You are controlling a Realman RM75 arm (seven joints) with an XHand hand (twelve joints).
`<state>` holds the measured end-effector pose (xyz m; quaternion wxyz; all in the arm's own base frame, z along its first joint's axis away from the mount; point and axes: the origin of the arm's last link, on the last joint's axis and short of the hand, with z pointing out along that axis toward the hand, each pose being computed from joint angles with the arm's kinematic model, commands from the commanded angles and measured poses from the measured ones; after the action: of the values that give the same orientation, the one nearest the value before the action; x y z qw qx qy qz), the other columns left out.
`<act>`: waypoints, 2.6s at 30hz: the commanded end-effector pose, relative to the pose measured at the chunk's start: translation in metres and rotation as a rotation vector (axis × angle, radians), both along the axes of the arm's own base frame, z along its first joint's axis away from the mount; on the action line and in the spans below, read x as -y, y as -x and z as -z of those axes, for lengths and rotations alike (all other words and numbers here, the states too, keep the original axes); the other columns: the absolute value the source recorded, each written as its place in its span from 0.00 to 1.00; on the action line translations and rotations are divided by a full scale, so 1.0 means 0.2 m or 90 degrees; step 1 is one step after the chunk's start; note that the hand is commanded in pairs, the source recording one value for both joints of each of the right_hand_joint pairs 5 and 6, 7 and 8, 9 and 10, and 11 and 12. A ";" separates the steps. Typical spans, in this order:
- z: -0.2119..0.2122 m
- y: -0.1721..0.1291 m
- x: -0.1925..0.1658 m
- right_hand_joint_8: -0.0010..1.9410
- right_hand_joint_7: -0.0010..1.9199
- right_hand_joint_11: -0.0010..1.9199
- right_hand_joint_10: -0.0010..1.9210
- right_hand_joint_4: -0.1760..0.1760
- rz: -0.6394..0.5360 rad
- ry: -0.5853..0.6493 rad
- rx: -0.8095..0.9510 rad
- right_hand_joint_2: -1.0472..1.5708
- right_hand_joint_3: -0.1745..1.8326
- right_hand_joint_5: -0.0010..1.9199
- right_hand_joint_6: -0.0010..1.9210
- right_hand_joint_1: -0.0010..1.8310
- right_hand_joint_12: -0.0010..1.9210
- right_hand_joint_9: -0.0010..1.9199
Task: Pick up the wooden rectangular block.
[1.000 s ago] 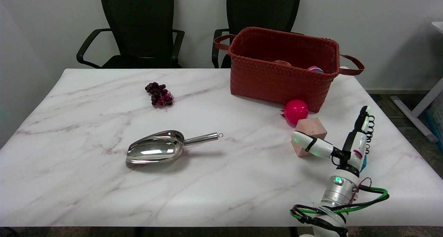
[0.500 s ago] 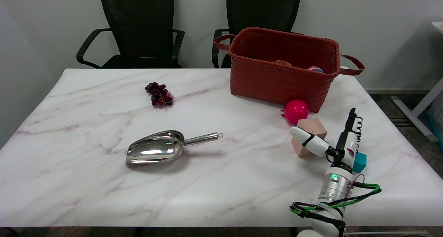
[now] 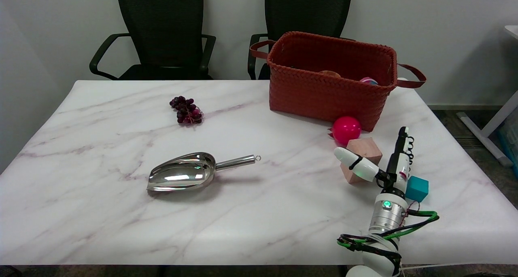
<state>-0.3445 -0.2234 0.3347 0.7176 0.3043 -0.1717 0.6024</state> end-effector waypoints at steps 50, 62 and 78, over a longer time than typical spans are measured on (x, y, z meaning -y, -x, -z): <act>0.09 0.02 0.03 0.60 0.61 0.35 0.49 0.50 -0.008 -0.051 0.043 0.64 0.40 0.67 0.66 0.66 0.35 0.49; 0.13 -0.10 0.09 0.69 0.70 0.52 0.62 0.50 -0.064 -0.080 0.021 0.73 0.50 0.73 0.73 0.64 0.52 0.62; 0.15 -0.35 0.27 0.70 0.71 0.65 0.64 0.50 -0.180 -0.125 -0.030 0.77 0.49 0.70 0.70 0.63 0.65 0.64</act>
<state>-0.3166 -0.2489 0.3083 0.6508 0.3606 -0.2006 0.6373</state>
